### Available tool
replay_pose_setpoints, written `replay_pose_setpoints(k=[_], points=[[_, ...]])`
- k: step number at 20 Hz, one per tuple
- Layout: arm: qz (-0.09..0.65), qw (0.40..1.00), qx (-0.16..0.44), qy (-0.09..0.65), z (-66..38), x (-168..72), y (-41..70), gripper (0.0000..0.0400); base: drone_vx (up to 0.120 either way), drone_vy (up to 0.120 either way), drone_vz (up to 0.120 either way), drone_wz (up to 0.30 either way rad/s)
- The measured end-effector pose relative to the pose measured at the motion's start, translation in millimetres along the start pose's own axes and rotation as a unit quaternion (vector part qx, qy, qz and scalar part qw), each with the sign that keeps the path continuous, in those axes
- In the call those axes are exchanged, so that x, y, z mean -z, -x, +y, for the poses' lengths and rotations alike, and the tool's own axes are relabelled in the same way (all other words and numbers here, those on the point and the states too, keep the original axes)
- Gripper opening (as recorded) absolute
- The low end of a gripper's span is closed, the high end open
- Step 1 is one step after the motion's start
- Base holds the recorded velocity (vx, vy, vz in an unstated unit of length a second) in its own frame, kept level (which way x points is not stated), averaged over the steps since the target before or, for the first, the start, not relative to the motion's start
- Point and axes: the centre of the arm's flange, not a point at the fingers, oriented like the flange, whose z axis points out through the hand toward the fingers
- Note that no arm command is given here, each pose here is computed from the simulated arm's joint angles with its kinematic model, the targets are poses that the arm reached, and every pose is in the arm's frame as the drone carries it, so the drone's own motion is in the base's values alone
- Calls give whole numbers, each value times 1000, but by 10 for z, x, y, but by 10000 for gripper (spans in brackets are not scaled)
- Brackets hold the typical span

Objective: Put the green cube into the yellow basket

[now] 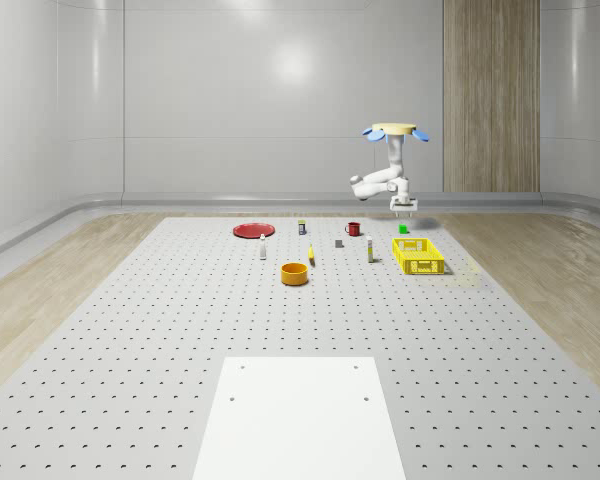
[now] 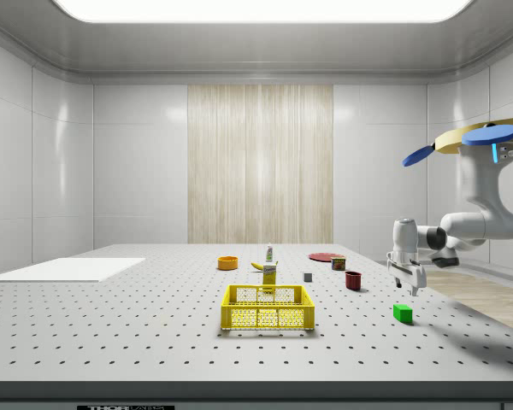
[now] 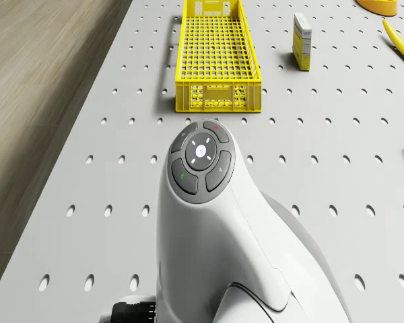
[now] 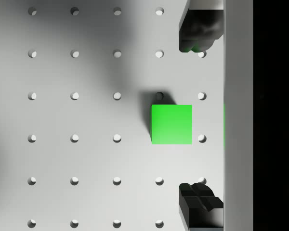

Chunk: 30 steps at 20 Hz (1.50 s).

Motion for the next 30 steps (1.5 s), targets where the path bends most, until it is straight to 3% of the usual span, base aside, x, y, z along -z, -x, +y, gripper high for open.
replay_pose_setpoints(k=[6, 13, 21, 30], points=[[0, 1000, 0, 0, 0, 0, 0, 400, 0, -13, -107, 0], [0, 1000, 0, 0, -2, -138, -2, 400, 0, 0, 0, 0], [0, 1000, 0, 0, -104, -357, -107, 400, 0, 0, 0, 0], [0, 1000, 0, 0, -59, -504, -179, 400, 0, 0, 0, 0]])
